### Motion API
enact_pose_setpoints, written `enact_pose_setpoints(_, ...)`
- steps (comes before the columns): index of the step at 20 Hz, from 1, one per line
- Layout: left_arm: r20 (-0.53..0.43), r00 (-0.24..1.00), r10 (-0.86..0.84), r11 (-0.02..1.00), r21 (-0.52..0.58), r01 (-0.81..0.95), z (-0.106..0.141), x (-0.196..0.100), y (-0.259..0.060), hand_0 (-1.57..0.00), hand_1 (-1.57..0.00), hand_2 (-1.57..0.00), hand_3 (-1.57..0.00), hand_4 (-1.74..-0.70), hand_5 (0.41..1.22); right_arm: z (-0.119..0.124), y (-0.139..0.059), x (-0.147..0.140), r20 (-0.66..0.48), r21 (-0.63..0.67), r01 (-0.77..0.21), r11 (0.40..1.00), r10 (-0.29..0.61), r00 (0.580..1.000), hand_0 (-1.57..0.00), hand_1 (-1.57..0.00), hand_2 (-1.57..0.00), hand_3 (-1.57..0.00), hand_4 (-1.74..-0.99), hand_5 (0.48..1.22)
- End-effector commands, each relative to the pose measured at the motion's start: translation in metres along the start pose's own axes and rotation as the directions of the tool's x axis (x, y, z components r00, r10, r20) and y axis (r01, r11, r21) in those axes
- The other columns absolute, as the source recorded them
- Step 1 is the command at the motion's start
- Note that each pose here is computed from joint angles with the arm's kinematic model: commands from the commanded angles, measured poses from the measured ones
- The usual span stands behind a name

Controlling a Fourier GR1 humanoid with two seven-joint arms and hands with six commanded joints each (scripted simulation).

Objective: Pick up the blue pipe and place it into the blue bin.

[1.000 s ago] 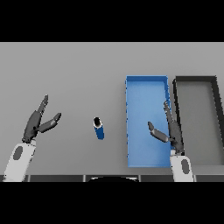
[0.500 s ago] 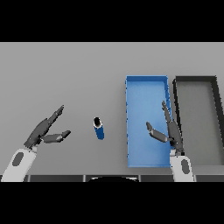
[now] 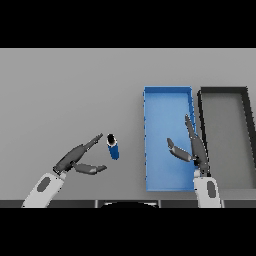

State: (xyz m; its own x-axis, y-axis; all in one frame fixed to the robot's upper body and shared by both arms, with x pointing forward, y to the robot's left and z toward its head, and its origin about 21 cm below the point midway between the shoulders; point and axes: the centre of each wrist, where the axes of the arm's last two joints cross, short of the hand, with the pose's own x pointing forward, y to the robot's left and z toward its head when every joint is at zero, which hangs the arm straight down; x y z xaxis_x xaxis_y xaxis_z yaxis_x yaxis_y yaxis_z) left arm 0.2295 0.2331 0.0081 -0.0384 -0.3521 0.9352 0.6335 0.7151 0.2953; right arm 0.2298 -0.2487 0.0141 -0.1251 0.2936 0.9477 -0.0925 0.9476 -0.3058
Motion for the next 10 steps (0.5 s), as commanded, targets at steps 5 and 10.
enact_pose_setpoints(5, 0.044, 0.999, 0.019, 1.0, 0.003, -0.019, -0.026, -0.007, -0.02, 0.0, 0.0, 0.0, 0.0, -1.15, 0.46, 0.007, -0.001, 0.001, -0.003, -0.006, -0.005, 1.0, 0.005, 1.0, 0.0, 0.0, 0.0, 0.0, -1.201, 0.62)
enact_pose_setpoints(10, 0.05, 0.999, 0.008, 1.0, -0.003, -0.007, -0.055, -0.01, -0.03, 0.0, 0.0, 0.0, 0.0, -1.1, 0.448, 0.009, -0.008, 0.001, 0.007, -0.014, 0.002, 1.0, -0.002, 1.0, 0.0, 0.0, 0.0, 0.0, -1.215, 0.637)
